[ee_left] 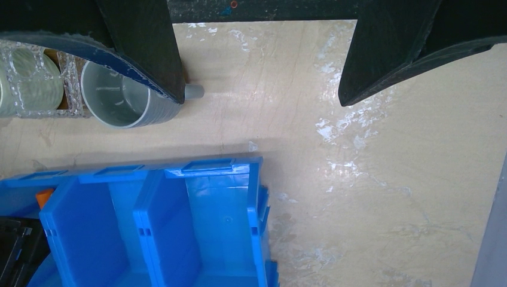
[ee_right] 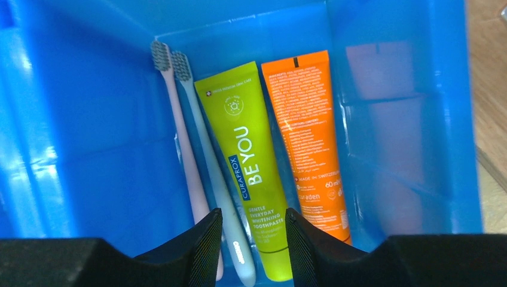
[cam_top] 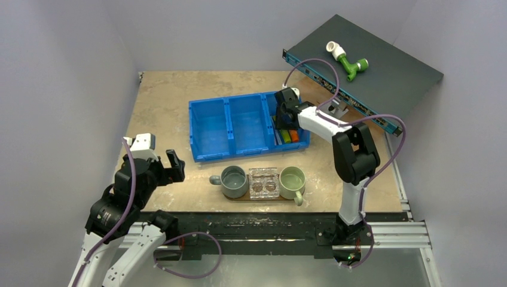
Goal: Prepare toiletry sets of a toothbrush and toothpaste on the tray
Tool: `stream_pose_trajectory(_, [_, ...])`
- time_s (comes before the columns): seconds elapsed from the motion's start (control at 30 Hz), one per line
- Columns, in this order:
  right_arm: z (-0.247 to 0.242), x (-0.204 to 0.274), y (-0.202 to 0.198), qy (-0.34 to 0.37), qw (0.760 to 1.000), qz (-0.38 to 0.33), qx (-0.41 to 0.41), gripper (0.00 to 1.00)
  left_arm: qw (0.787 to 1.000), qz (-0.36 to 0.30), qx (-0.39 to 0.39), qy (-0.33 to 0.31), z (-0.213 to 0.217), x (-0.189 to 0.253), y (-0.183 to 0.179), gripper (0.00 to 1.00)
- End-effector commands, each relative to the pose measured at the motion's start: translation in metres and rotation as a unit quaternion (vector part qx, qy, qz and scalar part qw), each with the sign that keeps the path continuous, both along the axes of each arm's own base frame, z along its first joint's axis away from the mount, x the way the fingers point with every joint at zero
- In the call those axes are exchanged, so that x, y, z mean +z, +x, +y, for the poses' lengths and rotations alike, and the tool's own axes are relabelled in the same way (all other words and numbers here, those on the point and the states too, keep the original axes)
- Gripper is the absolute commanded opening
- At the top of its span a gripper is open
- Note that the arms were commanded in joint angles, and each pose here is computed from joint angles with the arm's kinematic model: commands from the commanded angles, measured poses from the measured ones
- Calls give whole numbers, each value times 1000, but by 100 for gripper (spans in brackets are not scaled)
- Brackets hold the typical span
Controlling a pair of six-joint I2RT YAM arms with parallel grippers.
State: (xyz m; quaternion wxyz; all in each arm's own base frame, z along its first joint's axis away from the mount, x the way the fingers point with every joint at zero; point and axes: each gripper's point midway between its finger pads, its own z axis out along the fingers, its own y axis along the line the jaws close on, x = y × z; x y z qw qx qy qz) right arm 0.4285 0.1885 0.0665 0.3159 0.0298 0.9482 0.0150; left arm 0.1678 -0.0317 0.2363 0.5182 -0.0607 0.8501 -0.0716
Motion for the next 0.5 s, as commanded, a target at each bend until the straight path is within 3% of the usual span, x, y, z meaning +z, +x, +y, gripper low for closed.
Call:
stream_pose_trajectory(0.0, [4, 0, 8, 11, 1000, -6, -6, 48, 1000, -4, -4, 5, -1, 2, 2, 100])
stream_pose_trajectory(0.37, [4, -31, 5, -1, 1000, 22, -3, 50, 1000, -3, -3, 6, 0, 2, 2, 100])
stream_pose_trajectory(0.47, [3, -37, 3, -5, 1000, 28, -3, 46, 1000, -4, -2, 7, 0, 2, 2, 100])
